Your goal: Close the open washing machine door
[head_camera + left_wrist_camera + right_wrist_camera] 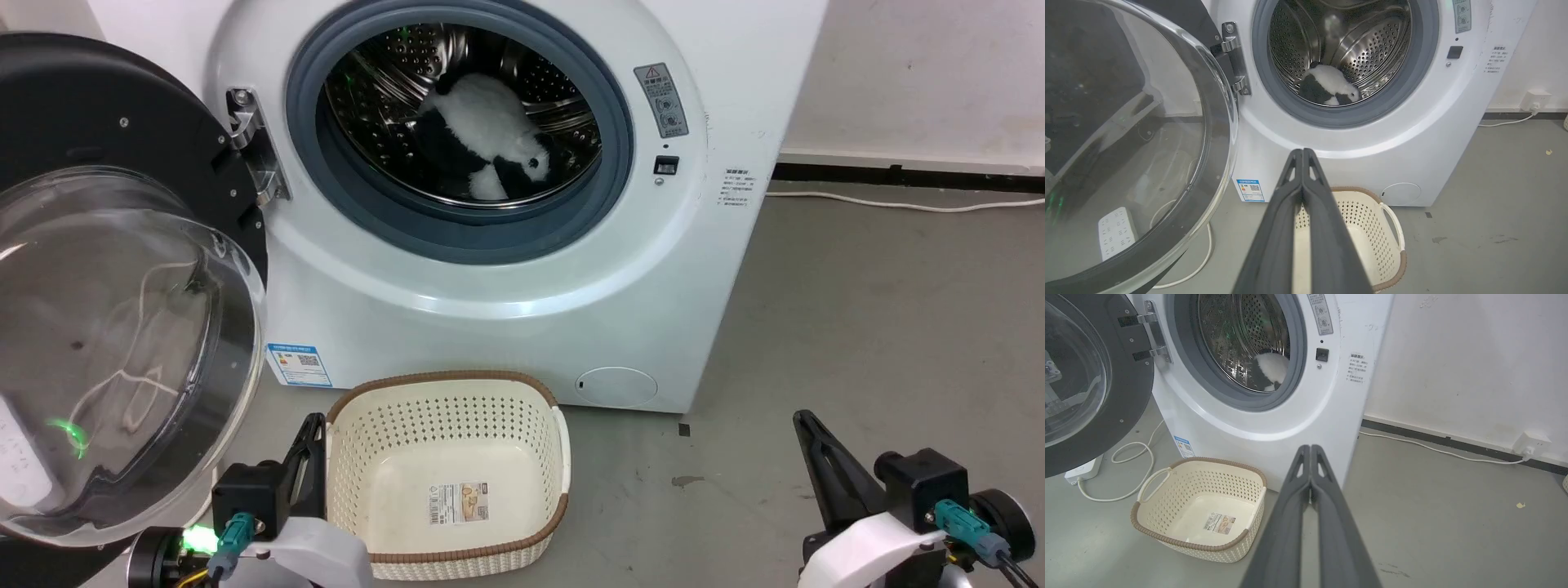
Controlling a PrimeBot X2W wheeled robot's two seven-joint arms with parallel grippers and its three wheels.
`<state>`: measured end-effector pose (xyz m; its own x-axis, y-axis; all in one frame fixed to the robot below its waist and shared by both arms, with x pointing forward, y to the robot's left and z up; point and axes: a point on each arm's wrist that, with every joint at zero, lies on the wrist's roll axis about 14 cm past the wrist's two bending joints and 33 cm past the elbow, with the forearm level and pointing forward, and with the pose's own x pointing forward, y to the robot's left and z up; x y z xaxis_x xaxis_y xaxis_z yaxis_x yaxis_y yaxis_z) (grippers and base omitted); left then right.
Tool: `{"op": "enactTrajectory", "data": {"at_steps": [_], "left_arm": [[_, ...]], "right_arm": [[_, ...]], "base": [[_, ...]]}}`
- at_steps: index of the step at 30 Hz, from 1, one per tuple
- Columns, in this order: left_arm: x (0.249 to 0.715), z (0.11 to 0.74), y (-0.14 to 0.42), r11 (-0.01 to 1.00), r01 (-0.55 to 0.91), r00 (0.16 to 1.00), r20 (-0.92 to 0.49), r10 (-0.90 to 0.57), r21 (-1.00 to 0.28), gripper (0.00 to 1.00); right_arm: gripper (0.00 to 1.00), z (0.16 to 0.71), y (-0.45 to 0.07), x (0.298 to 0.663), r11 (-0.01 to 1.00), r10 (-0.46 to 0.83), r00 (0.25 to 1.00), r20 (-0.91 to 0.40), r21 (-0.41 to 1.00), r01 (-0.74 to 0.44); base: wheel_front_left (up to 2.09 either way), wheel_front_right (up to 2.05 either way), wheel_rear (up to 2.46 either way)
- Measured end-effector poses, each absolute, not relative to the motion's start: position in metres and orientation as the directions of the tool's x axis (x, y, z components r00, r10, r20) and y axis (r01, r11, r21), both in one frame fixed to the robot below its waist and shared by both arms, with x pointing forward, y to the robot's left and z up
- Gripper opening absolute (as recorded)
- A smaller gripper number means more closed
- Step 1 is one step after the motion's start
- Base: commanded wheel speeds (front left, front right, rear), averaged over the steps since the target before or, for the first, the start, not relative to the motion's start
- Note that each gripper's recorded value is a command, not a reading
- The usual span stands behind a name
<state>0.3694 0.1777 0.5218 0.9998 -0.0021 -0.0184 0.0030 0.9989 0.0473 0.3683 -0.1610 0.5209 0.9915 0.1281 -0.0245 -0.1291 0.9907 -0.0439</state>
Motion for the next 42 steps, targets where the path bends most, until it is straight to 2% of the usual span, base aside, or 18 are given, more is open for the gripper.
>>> {"op": "enactTrajectory", "data": {"at_steps": [23, 24, 42], "left_arm": [[0.3694, 0.5217, 0.1776, 0.999, 0.003, 1.000, -0.019, -0.002, 0.047, 0.00], [0.3694, 0.5217, 0.1776, 0.999, 0.003, 1.000, -0.019, -0.002, 0.047, 1.00], [0.3634, 0.5255, 0.1823, 0.999, -0.013, 1.000, 0.009, 0.012, 0.046, 1.00]], "right_arm": [[0.00, 0.5209, -0.1610, 0.3684, 0.991, 0.128, 0.991, -0.024, -0.044, -0.129], [1.00, 0.5209, -0.1612, 0.3684, 0.991, 0.128, 0.992, -0.024, -0.044, -0.129], [1.00, 0.5260, -0.1573, 0.3720, 0.990, 0.140, 0.990, 0.009, -0.034, -0.140]], "base": [[0.00, 0.00, 0.00], [0.00, 0.00, 0.00], [0.00, 0.00, 0.00]]}}
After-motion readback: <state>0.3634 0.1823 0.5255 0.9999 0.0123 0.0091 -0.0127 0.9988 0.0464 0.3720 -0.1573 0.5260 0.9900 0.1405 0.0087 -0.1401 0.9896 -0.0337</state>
